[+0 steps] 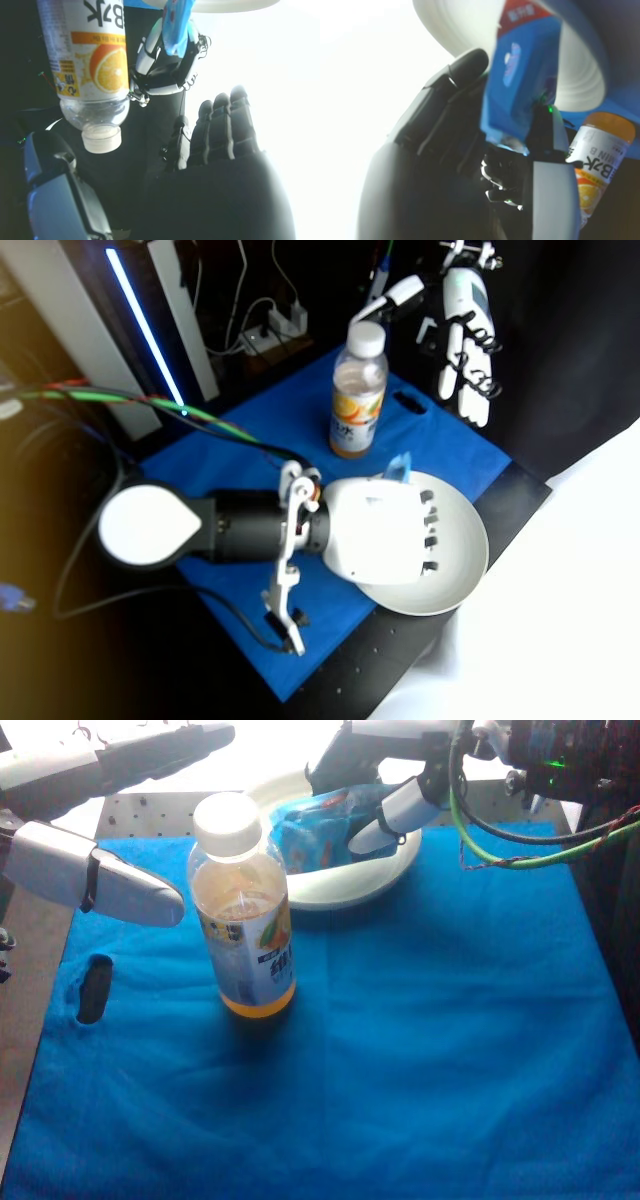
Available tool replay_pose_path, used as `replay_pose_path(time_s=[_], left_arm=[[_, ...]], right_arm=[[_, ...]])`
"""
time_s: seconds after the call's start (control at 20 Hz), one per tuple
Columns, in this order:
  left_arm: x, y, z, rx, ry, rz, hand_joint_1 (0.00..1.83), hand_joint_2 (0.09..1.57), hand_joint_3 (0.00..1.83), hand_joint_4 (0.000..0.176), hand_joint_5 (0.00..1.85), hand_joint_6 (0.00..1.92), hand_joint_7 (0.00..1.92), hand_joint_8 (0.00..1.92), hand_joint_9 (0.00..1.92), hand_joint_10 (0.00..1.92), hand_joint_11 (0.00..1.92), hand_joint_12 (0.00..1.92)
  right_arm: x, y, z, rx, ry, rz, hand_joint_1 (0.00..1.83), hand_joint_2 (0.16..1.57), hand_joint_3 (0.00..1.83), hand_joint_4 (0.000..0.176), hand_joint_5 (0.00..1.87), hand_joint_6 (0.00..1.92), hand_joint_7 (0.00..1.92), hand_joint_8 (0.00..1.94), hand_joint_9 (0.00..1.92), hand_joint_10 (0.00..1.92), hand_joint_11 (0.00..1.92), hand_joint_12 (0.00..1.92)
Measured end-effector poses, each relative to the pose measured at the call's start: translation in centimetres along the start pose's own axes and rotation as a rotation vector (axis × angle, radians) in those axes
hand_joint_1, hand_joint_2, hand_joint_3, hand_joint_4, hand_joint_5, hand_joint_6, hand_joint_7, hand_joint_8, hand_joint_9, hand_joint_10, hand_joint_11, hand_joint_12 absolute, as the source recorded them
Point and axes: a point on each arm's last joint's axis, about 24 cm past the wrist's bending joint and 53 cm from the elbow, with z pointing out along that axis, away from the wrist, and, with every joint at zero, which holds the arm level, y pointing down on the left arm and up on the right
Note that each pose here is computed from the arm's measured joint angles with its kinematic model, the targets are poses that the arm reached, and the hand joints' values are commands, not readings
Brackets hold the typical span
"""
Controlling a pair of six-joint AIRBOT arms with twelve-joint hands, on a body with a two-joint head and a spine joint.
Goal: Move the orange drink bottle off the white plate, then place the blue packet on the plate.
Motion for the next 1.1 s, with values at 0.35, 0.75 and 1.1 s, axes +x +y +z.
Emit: replay_pose_path(time_s=[0.35,0.75,1.1], left_arm=[[-0.16,-0.52,0.2,0.013,0.0,0.007,0.63,0.68,0.0,0.176,0.0,0.0,0.0,0.0,0.0,0.0,0.0,0.0],[-0.18,-0.54,0.2,0.014,-0.001,0.006,0.61,0.67,0.0,0.176,0.0,0.0,0.0,0.0,0.0,0.0,0.0,0.0],[-0.16,-0.55,0.2,0.014,0.0,0.003,0.64,0.66,0.0,0.176,0.0,0.0,0.0,0.0,0.0,0.0,0.0,0.0]], right_arm=[[-0.02,-0.86,-0.18,0.021,-0.009,0.01,1.38,1.11,0.0,0.0,0.8,1.06,1.04,0.88,1.01,1.15,0.78,0.94],[0.28,-0.92,-0.08,0.021,-0.005,0.015,1.22,0.92,0.0,0.0,0.83,0.0,1.01,0.13,0.81,0.81,0.56,1.53],[0.25,-0.96,-0.09,0.022,-0.006,0.014,0.85,0.67,0.0,0.149,0.28,0.0,0.3,0.0,0.27,0.01,0.0,0.77]])
